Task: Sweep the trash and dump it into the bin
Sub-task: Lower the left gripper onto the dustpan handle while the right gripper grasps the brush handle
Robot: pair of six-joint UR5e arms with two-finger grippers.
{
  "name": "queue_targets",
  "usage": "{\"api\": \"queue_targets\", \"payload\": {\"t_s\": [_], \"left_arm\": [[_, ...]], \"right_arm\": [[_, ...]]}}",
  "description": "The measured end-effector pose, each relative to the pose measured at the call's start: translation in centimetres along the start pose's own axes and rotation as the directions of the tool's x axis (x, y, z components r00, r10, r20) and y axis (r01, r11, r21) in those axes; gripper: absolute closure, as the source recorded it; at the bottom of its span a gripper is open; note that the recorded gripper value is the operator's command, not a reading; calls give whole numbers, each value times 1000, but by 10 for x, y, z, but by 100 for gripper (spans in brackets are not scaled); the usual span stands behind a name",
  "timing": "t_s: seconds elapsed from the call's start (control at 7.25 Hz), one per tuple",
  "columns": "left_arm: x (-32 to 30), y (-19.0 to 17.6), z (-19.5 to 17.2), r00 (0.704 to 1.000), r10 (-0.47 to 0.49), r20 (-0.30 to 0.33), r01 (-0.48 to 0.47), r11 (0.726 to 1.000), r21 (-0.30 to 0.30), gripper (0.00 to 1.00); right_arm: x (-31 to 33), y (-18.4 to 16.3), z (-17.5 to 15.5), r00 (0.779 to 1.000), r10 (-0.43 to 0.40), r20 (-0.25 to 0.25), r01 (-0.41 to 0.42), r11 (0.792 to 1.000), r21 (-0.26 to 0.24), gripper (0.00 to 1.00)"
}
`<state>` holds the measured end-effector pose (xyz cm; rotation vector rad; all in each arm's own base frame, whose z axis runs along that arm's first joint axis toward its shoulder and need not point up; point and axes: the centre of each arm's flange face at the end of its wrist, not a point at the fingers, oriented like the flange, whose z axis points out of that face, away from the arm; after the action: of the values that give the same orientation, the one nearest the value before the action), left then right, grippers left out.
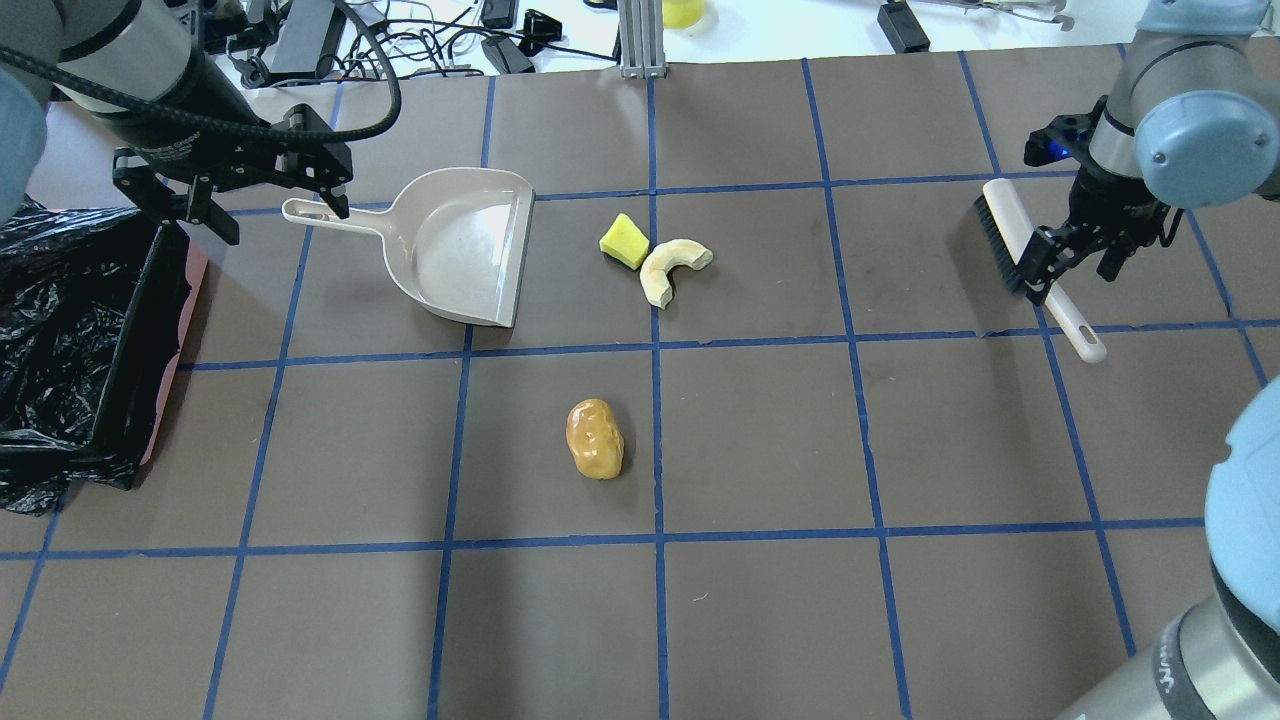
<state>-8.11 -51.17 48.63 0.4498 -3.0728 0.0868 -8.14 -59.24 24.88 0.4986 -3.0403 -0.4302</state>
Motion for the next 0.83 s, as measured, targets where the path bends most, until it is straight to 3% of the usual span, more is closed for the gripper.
{"api": "queue_targets", "payload": {"t_s": [0.14, 0.41, 0.83], "left_arm": [[0, -8, 7, 994, -106, -5, 106, 994, 5, 0], [2, -25, 27, 951, -307, -20, 307, 951, 18, 0], [5, -56, 69, 834, -552, -11, 552, 834, 8, 0]], "right_arm": [[-4, 4, 11, 1000, -15, 7, 15, 1000, -14, 1], [-1, 8, 17, 1000, -13, 1, 13, 1000, -9, 5], [9, 12, 21, 999, 52, 5, -52, 999, -7, 10]]}}
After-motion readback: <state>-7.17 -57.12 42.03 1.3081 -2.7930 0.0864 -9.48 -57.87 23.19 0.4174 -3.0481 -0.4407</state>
